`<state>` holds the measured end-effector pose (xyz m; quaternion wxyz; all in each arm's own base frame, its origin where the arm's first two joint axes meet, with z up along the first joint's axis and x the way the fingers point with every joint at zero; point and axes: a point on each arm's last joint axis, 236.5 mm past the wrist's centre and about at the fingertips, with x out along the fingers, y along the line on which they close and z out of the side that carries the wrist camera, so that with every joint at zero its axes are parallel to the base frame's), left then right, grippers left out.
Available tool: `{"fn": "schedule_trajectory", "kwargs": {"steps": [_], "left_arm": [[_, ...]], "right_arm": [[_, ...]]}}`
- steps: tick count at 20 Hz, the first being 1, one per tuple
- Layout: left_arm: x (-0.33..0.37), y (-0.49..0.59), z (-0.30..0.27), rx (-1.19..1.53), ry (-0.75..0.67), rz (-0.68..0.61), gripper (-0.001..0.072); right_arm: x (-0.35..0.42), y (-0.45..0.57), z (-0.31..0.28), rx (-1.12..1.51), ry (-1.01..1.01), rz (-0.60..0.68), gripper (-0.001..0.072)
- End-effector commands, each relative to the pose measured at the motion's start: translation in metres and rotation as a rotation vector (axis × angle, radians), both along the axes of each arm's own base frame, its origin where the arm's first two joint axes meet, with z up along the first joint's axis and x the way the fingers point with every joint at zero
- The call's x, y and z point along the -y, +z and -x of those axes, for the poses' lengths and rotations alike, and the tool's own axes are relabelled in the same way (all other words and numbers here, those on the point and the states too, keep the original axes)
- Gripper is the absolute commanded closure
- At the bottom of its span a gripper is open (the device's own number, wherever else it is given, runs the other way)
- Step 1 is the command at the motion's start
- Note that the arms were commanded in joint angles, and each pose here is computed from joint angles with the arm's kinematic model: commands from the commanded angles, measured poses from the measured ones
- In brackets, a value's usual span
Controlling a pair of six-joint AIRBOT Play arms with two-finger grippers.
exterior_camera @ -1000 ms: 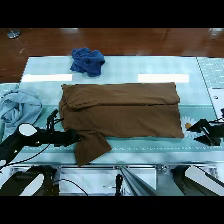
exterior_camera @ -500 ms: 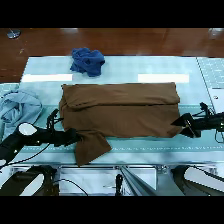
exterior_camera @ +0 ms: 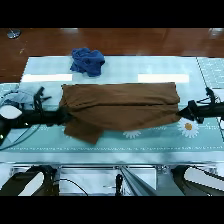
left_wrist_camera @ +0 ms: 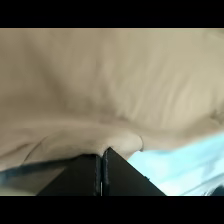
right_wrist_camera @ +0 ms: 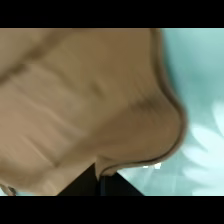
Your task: Fold the shirts.
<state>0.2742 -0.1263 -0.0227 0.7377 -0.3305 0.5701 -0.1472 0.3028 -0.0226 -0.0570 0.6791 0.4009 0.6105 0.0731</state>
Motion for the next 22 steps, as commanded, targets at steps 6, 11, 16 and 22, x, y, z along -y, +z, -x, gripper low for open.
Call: {"fn": "schedule_trajectory", "kwargs": {"steps": [6,11,16,22], "left_arm": [[-0.017,-0.008,-0.115,0.001,0.015,-0.017,0.0686],[-0.022,-0.002,-0.178,0.023,0.023,-0.002,0.0686],[-0.019,-0.025,-0.193,-0.025,-0.002,0.010,0.0683],[-0.084,0.004,-0.177,-0.129,-0.015,-0.057,0.0004]], "right_arm": [[-0.001,0.032,-0.091,0.200,-0.065,0.007,0.0685],[0.007,0.033,-0.142,0.224,-0.086,0.019,0.0685],[0.008,0.021,-0.185,0.261,-0.144,-0.010,0.0679],[0.048,0.017,-0.178,0.271,-0.147,0.008,0.0089]]}}
